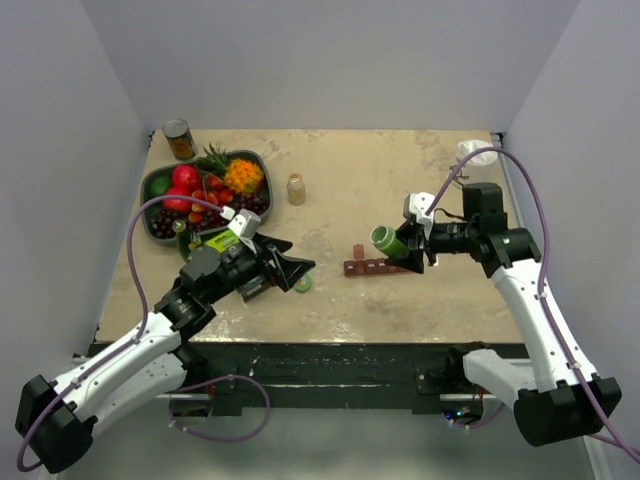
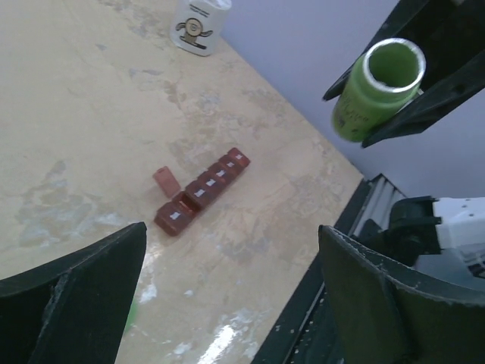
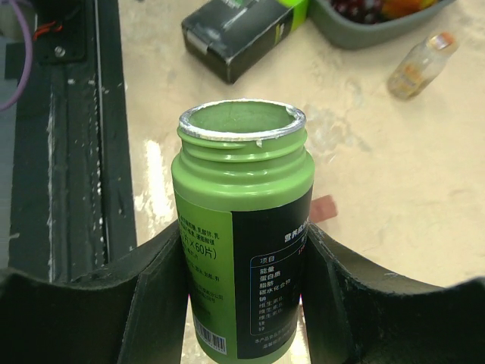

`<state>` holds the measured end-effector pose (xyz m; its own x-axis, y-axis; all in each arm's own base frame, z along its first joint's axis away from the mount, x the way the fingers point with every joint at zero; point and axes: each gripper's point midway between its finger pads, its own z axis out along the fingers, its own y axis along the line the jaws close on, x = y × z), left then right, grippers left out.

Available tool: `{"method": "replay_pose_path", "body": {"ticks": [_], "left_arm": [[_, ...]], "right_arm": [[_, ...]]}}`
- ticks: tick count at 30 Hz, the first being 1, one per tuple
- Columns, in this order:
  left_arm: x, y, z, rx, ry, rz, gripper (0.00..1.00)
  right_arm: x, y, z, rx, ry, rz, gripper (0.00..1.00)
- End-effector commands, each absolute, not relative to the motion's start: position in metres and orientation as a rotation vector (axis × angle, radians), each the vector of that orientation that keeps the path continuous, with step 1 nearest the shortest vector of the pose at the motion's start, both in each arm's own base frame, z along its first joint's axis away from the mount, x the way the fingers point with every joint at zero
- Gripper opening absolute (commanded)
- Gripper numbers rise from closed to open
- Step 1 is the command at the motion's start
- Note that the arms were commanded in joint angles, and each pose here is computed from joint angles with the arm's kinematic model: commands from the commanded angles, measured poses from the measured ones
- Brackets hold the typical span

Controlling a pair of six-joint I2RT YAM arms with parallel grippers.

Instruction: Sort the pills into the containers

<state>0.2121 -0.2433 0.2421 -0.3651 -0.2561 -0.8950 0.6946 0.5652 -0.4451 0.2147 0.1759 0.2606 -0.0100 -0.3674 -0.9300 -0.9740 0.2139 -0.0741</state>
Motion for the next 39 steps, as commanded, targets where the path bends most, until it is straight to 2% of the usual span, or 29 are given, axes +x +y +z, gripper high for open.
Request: {"method": "replay_pose_path", "body": {"ticks": [1,9,19,29,39], "left_arm": [[0.2,-0.267,0.272,0.374,1.563,-1.278,0.99],[0.191,-0.294,0.258,0.469,1.635,-1.42,0.99],[0.207,-0.332,0.243,0.298,1.832,-1.379,0.99],[0.22,-0.368,0.249,0.212,1.859,-1.459,0.99],[0.21,-0.399,0.267,0.242,1.821,-1.605,0.99]], "right_arm": [[0.2,0.174,0.238,-1.388,1.526,0.828,0.0],[0.197,0.167,0.208,-1.419,1.567,0.793,0.0],[0.199,0.168,0.192,-1.415,1.597,0.821,0.0],[0.197,0.169,0.19,-1.414,1.589,0.814,0.0],[0.198,0.17,0.189,-1.411,1.593,0.82,0.0]]}}
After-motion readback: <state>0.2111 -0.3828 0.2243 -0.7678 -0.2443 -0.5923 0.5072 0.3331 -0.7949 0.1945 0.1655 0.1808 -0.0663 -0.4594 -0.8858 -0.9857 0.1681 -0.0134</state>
